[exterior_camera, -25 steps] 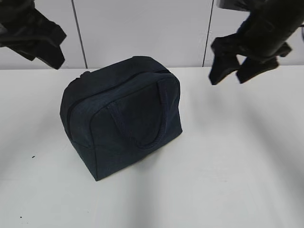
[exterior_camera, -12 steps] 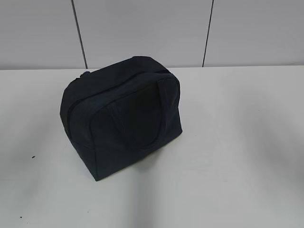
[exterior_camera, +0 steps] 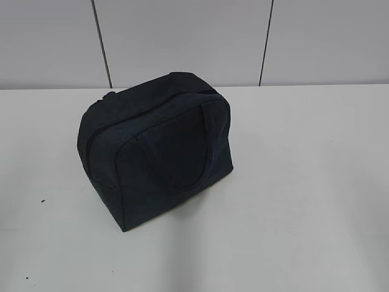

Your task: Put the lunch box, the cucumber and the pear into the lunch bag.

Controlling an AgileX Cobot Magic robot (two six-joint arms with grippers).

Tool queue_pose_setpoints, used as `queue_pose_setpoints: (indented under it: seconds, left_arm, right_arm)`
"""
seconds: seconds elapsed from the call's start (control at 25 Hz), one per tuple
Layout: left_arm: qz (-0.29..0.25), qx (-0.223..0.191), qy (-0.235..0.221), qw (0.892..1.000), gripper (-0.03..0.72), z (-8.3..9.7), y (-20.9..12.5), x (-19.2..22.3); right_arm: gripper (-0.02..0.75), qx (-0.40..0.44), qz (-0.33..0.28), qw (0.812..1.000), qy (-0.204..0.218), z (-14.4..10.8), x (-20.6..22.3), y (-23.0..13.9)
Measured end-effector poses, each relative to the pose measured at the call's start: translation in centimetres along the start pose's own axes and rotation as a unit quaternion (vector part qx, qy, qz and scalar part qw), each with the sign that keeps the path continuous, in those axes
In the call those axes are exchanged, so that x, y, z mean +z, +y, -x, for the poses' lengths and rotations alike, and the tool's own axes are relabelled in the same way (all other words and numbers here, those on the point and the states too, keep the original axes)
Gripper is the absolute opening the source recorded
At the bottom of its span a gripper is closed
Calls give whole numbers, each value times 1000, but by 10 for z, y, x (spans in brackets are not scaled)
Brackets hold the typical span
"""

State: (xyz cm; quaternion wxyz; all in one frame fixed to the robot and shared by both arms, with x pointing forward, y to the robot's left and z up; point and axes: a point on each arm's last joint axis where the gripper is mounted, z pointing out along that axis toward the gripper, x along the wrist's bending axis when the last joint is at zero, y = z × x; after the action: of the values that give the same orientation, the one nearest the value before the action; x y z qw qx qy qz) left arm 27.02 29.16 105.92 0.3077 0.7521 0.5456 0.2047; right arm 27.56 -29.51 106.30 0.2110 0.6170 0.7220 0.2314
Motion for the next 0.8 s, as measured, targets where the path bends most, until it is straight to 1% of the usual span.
queue_pose_setpoints:
  seconds: [0.08, 0.16, 0.24, 0.4, 0.48, 0.56, 0.8]
  left_arm:
    - [33, -1, -3, 999, 326, -1, -8, -7]
    - [70, -2, -6, 998, 326, -2, -14, -11]
    - [99, -3, -9, 995, 326, -2, -20, -14]
    - [137, -4, -12, 991, 317, -3, -28, -21]
    - [157, -5, -14, 988, 306, -4, -33, -25]
    - [164, -5, -14, 986, 294, -4, -35, -27]
    - [166, -5, -13, 986, 271, -4, -35, -27]
  right_arm:
    - [491, -7, 18, 1000, -10, 2, 0, -12]
    - [491, -10, 50, 999, -18, 4, -2, -26]
    - [491, -11, 101, 995, -20, 5, -10, -35]
    - [491, -11, 178, 984, -21, 6, -17, -50]
    - [491, -11, 187, 982, -21, 5, -16, -51]
    - [491, -12, 189, 982, -18, 5, -15, -51]
    - [491, -13, 190, 982, -18, 5, -15, -51]
